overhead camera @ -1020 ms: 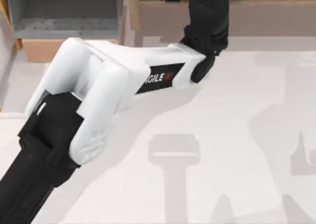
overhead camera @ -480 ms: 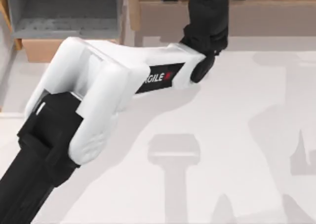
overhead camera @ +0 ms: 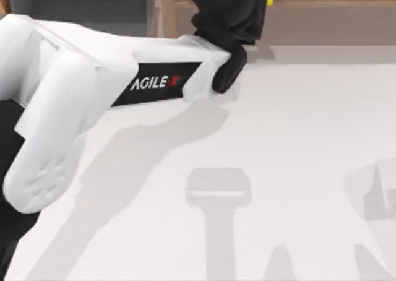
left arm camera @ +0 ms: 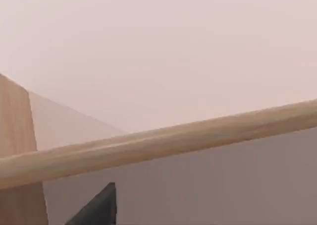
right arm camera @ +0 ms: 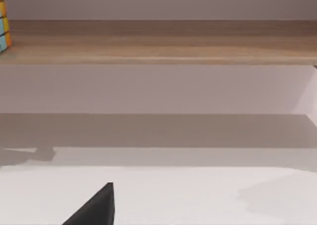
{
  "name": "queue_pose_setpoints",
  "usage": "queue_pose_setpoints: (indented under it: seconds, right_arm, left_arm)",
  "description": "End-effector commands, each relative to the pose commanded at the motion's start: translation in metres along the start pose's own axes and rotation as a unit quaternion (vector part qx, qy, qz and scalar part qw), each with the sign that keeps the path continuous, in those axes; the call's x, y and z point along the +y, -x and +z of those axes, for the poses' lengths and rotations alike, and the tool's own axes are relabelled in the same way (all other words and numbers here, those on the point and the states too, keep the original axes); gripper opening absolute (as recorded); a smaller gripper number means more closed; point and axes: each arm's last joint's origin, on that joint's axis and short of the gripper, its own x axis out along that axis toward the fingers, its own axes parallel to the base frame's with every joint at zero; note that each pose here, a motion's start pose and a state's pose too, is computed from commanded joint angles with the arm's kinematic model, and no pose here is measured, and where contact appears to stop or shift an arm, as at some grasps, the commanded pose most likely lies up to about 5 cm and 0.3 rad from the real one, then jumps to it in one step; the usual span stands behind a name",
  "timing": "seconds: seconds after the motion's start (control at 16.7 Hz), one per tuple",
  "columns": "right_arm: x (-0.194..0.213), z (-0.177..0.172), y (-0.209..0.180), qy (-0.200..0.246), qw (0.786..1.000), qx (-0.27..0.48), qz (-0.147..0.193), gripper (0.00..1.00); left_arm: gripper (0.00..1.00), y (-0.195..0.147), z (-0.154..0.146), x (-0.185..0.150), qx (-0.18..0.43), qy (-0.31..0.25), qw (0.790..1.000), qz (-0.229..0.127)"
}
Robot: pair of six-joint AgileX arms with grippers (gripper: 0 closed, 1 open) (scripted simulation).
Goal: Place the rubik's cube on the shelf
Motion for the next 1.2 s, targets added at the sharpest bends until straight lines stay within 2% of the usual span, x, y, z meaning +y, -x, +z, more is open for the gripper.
queue_pose_setpoints:
  seconds: [0.18,0.36,0.48,0.6,0.78,0.9,1.02,1.2]
  right_arm:
    - [0.000,0.000,0.000,0.000,1.000,0.000,0.000,1.00]
    - [0.000,0.000,0.000,0.000,1.000,0.000,0.000,1.00]
    - [0.000,0.000,0.000,0.000,1.000,0.000,0.000,1.00]
    - [0.000,0.000,0.000,0.000,1.000,0.000,0.000,1.00]
    - [0.000,0.000,0.000,0.000,1.000,0.000,0.000,1.00]
    - [0.000,0.000,0.000,0.000,1.000,0.000,0.000,1.00]
    - [0.000,0.000,0.000,0.000,1.000,0.000,0.000,1.00]
    - [0.000,0.000,0.000,0.000,1.000,0.000,0.000,1.00]
  left_arm:
    - [1.00,0.004,0.021,0.075,-0.072,-0.099,0.992,0.007]
    - [1.00,0.021,0.015,0.174,-0.103,-0.249,0.962,0.036]
    - [1.00,0.045,0.001,0.244,-0.088,-0.362,0.926,0.055]
    - [1.00,0.081,-0.015,0.311,-0.048,-0.469,0.879,0.065]
    - [1.00,0.152,-0.034,0.391,0.039,-0.591,0.803,0.057]
    - [1.00,0.202,-0.043,0.426,0.100,-0.641,0.760,0.037]
    - [1.00,0.246,-0.052,0.444,0.152,-0.666,0.731,0.008]
    - [1.00,0.296,-0.069,0.450,0.205,-0.666,0.715,-0.048]
